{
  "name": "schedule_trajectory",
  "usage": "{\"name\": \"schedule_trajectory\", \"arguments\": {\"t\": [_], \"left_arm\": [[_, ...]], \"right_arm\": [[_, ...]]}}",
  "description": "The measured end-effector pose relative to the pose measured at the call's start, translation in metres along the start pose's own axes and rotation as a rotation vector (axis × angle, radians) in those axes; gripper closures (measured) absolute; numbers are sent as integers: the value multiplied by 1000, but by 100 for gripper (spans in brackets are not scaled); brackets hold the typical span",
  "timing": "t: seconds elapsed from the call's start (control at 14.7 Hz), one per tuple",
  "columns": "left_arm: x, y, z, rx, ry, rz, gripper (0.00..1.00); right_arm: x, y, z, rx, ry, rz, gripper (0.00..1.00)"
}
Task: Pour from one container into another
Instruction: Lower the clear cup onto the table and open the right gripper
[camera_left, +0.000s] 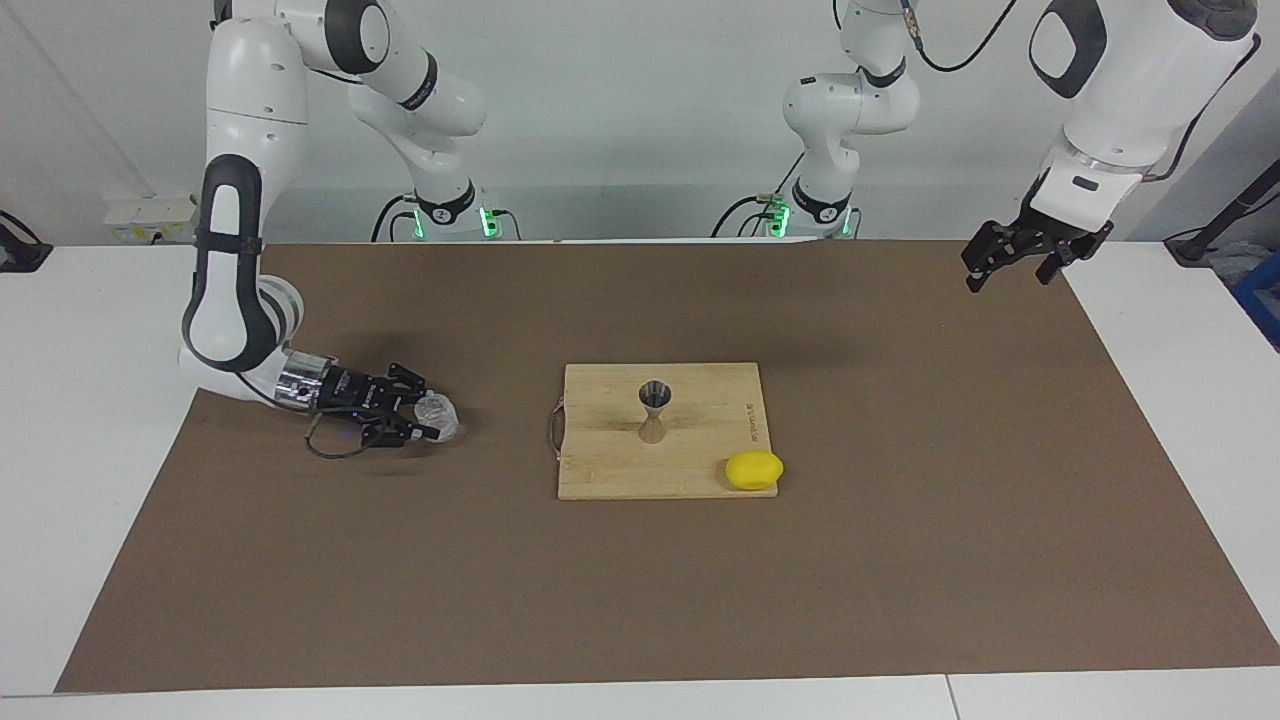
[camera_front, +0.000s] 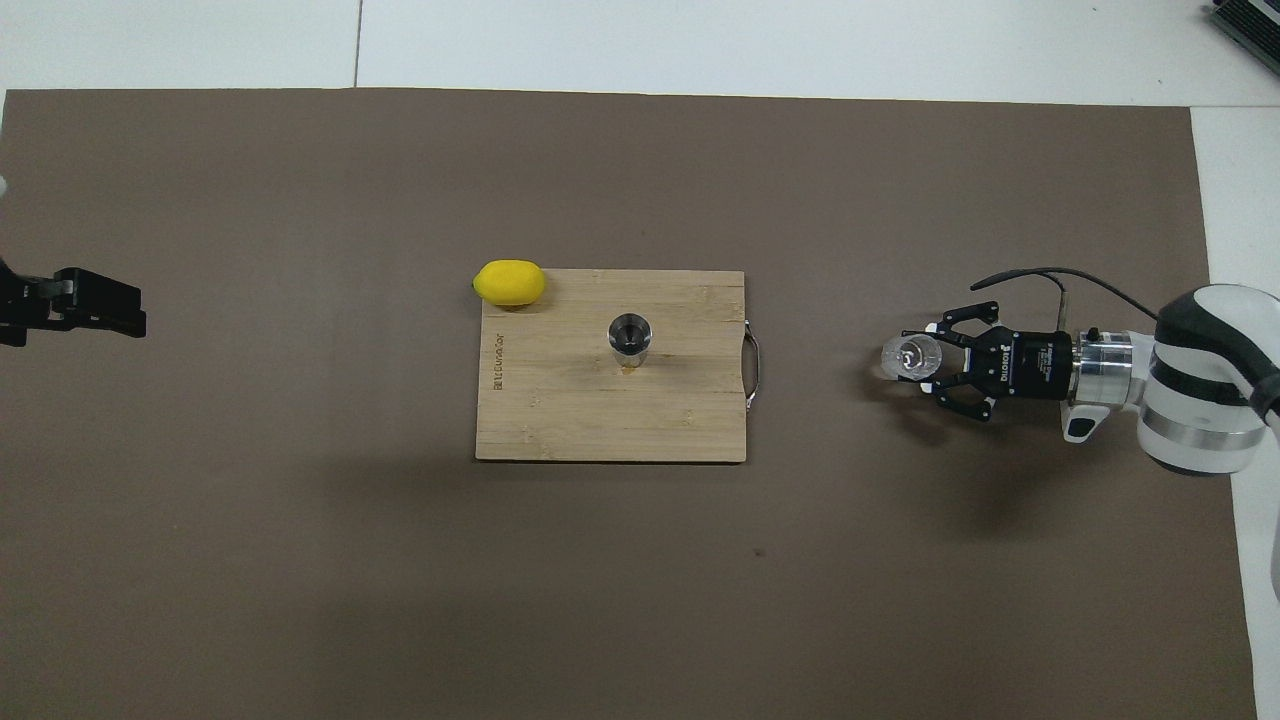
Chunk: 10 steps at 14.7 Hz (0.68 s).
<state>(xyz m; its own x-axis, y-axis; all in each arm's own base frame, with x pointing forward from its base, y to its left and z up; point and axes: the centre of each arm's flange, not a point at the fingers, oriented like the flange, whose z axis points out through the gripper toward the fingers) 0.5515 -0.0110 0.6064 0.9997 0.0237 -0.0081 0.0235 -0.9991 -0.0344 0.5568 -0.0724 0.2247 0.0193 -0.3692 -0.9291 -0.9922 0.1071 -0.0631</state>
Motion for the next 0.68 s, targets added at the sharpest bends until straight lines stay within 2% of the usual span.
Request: {"name": "schedule_trajectory", "arguments": {"t": [0.68], "left_arm": [[0, 0, 0, 0, 0, 0, 0]], "right_arm": [[11, 2, -6, -7, 10, 11, 49]]}}
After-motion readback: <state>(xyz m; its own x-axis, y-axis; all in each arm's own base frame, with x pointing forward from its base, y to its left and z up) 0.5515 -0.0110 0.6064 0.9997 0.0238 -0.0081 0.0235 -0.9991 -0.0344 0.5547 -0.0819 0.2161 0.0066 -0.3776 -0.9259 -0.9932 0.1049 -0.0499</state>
